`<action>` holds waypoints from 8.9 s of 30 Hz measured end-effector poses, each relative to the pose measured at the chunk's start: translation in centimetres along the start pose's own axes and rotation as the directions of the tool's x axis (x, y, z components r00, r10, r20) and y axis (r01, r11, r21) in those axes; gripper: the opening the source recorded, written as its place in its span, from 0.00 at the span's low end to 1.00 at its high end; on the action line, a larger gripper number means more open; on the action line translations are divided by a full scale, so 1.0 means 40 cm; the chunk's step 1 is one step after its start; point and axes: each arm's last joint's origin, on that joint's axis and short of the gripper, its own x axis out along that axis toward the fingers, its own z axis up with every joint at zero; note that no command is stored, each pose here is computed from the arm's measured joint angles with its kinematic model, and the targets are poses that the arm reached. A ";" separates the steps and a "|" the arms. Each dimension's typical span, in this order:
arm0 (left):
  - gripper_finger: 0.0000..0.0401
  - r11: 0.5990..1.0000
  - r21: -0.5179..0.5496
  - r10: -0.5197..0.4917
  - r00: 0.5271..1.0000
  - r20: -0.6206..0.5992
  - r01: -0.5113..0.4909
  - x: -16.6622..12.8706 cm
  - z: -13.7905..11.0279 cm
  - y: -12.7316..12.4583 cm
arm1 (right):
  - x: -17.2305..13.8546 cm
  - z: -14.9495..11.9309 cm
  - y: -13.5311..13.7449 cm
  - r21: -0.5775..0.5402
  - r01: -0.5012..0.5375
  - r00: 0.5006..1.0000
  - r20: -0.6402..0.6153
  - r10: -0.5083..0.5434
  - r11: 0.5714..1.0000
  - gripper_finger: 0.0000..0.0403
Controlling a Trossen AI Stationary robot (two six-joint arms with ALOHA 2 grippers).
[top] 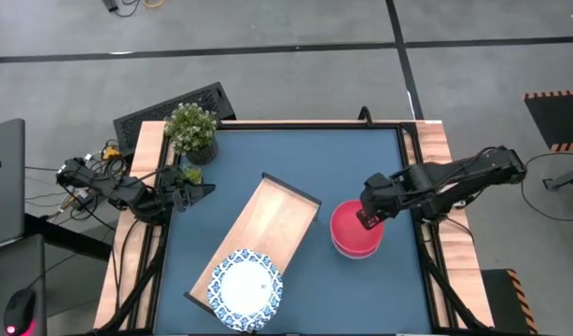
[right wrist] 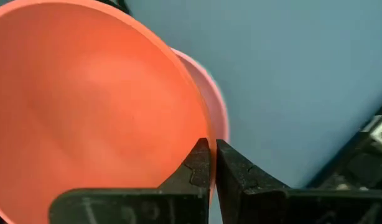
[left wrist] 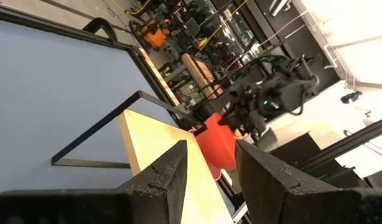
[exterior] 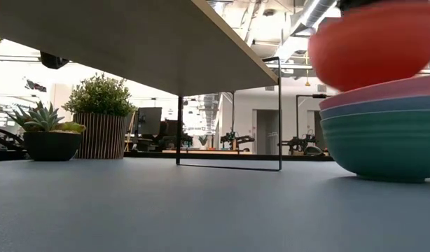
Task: Place and stack bowls onto a shelf
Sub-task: Put the orange bowl on the shelf, then stack the pink bowl on top of the orange bowl on the shelf, then stack the blue bowl on top of the pink bowl on the shelf
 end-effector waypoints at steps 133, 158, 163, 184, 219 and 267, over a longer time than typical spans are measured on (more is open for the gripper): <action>0.30 0.997 0.015 0.072 0.997 -0.019 -0.072 -0.001 -0.010 0.018 | 0.194 -0.061 0.055 0.144 0.247 0.957 -0.188 -0.219 0.958 0.23; 0.30 0.998 -0.002 0.056 0.997 -0.043 -0.056 -0.001 -0.012 0.016 | 0.036 -0.031 -0.001 0.233 -0.058 0.990 -0.114 0.087 0.971 0.07; 0.30 0.998 0.005 0.061 0.997 -0.054 -0.061 -0.001 -0.014 0.019 | -0.019 -0.008 -0.005 0.264 -0.247 0.967 -0.002 0.257 0.932 0.07; 0.30 0.998 -0.014 0.063 0.996 -0.057 -0.064 -0.001 -0.014 0.019 | -0.271 0.215 0.079 0.025 -0.384 0.881 0.310 0.358 0.923 0.07; 0.30 0.998 -0.015 0.066 0.996 -0.061 -0.067 -0.001 -0.015 0.020 | -0.048 0.367 0.289 -0.112 -0.296 0.953 0.036 0.302 0.948 0.09; 0.30 0.998 -0.015 0.062 0.993 -0.101 -0.064 -0.002 -0.020 0.023 | 0.124 -0.064 0.132 0.225 0.317 0.939 -0.213 -0.271 0.921 0.38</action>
